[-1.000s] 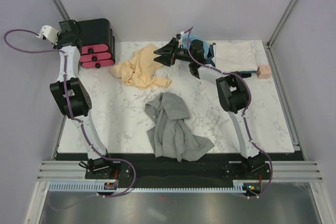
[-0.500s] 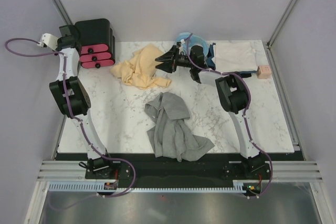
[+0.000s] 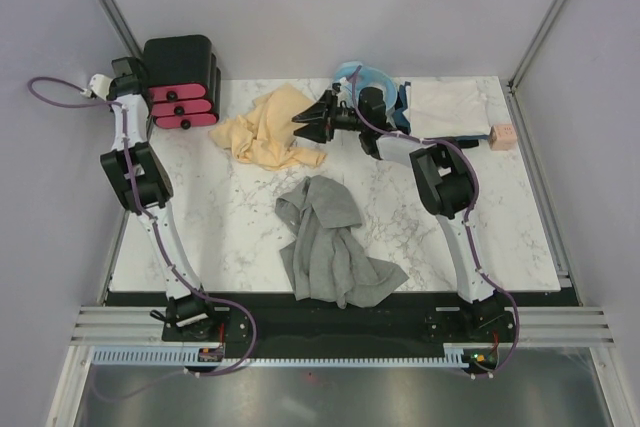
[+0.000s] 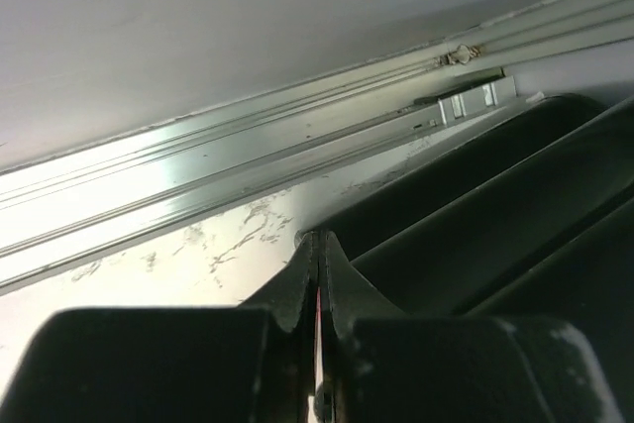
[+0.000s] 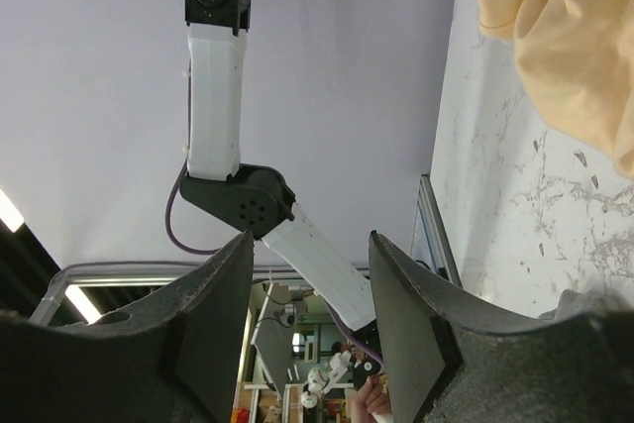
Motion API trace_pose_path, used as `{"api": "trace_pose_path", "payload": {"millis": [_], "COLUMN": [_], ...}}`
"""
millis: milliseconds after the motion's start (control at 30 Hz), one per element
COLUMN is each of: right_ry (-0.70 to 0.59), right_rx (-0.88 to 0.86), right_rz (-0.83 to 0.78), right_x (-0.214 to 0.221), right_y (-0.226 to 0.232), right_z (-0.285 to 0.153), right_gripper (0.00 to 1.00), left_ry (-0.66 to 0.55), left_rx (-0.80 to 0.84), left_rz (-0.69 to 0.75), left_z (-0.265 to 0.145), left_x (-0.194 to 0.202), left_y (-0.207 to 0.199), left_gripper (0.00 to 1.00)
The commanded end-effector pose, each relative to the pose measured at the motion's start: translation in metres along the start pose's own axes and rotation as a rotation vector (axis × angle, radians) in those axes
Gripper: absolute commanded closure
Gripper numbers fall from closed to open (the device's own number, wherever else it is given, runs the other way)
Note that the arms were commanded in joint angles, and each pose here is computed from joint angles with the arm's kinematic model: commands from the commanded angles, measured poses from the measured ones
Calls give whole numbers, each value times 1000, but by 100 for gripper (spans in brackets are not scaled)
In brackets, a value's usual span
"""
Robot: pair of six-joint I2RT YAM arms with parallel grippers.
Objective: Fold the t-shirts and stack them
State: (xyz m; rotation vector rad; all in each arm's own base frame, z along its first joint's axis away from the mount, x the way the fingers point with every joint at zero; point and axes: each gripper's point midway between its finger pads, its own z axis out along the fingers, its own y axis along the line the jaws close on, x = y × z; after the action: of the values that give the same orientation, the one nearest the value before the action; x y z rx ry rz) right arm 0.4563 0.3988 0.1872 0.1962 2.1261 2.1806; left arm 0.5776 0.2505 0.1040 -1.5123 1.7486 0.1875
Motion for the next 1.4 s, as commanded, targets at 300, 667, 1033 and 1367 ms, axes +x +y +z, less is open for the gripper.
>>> {"api": "trace_pose_path", "payload": {"millis": [300, 667, 1033, 1367], "right_ry": [37, 51, 49, 45], "right_rx": [-13, -16, -27, -41], "right_rz": [-82, -88, -101, -97], "right_x": [25, 32, 37, 45], "right_y": [27, 26, 28, 28], "right_z": [8, 13, 9, 2], "right_gripper": [43, 42, 42, 42], "left_ry": [193, 288, 401, 434], "left_rx": [286, 478, 615, 657], "left_rz": [254, 412, 553, 639], "left_z": [-14, -51, -105, -151], "left_x": [52, 109, 183, 212], "left_y": [-53, -91, -116, -118], "left_gripper": [98, 98, 98, 98]}}
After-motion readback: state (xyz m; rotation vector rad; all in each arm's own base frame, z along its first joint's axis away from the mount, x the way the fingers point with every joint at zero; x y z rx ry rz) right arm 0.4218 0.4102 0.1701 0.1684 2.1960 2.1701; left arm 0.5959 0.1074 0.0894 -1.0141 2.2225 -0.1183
